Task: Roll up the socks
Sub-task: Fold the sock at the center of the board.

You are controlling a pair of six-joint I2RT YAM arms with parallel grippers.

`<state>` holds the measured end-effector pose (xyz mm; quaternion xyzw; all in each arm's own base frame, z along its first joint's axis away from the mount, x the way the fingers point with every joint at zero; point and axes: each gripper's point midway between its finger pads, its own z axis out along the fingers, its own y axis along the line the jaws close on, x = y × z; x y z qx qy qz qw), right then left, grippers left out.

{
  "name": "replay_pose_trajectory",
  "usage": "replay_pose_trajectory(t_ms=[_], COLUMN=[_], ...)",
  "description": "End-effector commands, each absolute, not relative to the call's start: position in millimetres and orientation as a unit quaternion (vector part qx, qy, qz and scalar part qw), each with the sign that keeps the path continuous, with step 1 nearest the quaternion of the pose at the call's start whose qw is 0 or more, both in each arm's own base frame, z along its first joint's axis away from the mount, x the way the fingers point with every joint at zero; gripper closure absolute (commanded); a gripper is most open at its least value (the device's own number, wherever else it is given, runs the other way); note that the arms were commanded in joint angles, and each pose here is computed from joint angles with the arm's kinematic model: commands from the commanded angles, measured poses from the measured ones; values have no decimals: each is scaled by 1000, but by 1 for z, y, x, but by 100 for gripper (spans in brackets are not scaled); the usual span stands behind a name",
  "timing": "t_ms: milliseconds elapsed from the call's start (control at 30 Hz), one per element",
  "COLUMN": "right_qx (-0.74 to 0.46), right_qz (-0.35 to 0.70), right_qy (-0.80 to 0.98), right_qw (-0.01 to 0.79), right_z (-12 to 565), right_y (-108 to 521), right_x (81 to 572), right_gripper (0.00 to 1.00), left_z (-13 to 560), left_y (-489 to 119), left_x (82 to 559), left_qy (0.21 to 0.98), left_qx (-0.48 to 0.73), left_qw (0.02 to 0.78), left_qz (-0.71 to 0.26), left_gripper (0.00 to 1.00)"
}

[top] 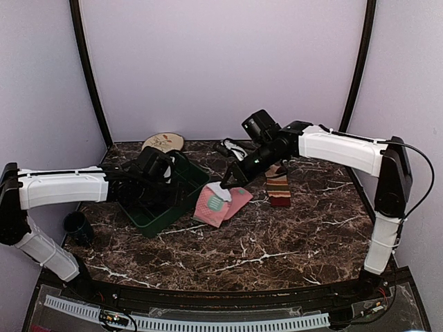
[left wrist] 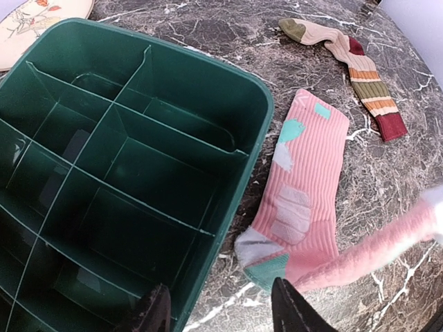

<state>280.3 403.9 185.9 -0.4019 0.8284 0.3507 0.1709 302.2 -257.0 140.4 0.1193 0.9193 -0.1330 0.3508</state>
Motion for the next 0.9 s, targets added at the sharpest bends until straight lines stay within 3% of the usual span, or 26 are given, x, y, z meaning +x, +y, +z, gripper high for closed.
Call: replay_pose_trajectory(t_ms=[0, 300, 633, 867], right_qx=[-439, -436, -433, -436], right_qz=[369, 361, 377, 392], right_qy=[804, 813, 809, 802], right_qw=[161, 136, 125, 115], right_z=[209, 190, 187, 191], right_y=[409, 397, 389, 390], right_x=[241, 162, 109, 96], right_gripper=[100, 100, 100, 100], left_z=[159, 162, 134, 109], left_y=[-266, -282, -366, -384], left_x=[315, 325, 289, 273], left_qy=[907, 903, 860, 851], left_qx=[118, 154, 322, 360], left_qw=[378, 373, 260, 223], left_qz=[-141, -150, -298, -311], left_gripper=[46, 45, 63, 64])
